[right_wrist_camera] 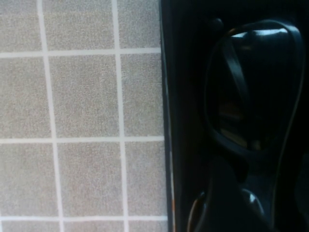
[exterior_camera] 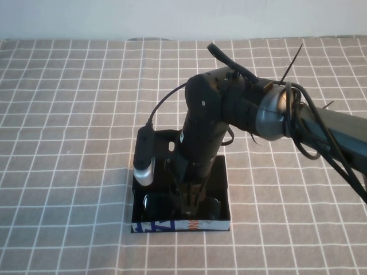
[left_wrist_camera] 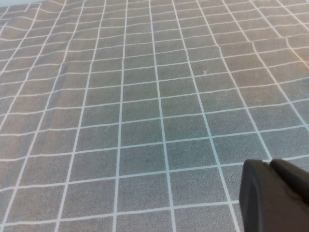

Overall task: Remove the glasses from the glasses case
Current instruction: Pick up the glasses from the glasses case

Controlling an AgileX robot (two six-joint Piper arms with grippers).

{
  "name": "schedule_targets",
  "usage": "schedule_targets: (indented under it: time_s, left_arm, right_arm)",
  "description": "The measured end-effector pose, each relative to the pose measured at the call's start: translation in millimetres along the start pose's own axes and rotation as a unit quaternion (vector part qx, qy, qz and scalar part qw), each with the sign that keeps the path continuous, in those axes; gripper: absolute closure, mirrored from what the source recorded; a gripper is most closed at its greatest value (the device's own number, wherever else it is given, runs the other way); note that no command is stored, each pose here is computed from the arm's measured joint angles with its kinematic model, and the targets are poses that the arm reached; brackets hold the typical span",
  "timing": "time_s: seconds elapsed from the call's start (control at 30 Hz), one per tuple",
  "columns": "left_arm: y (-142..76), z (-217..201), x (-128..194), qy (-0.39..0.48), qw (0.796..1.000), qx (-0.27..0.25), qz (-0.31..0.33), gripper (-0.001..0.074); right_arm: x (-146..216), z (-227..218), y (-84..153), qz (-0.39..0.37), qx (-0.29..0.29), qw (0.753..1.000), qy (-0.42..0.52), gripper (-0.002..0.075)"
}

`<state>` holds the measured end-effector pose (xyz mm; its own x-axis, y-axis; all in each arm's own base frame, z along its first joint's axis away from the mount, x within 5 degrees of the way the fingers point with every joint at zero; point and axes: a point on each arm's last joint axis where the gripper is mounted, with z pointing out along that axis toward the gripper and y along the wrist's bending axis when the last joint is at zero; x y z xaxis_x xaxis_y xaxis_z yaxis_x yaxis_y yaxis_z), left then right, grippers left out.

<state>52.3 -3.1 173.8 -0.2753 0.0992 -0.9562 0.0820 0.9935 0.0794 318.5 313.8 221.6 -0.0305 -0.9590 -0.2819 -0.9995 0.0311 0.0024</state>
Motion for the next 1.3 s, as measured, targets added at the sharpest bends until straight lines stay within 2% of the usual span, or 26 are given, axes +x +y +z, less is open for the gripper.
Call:
schedule_targets:
  time_s: [1.3]
  left_arm:
    - [0,0,0,0.0,1.0,0.0,0.0,0.0739]
  right_arm:
    - [5,20,-3,0.014,0.001,1.0,0.015,0.0433]
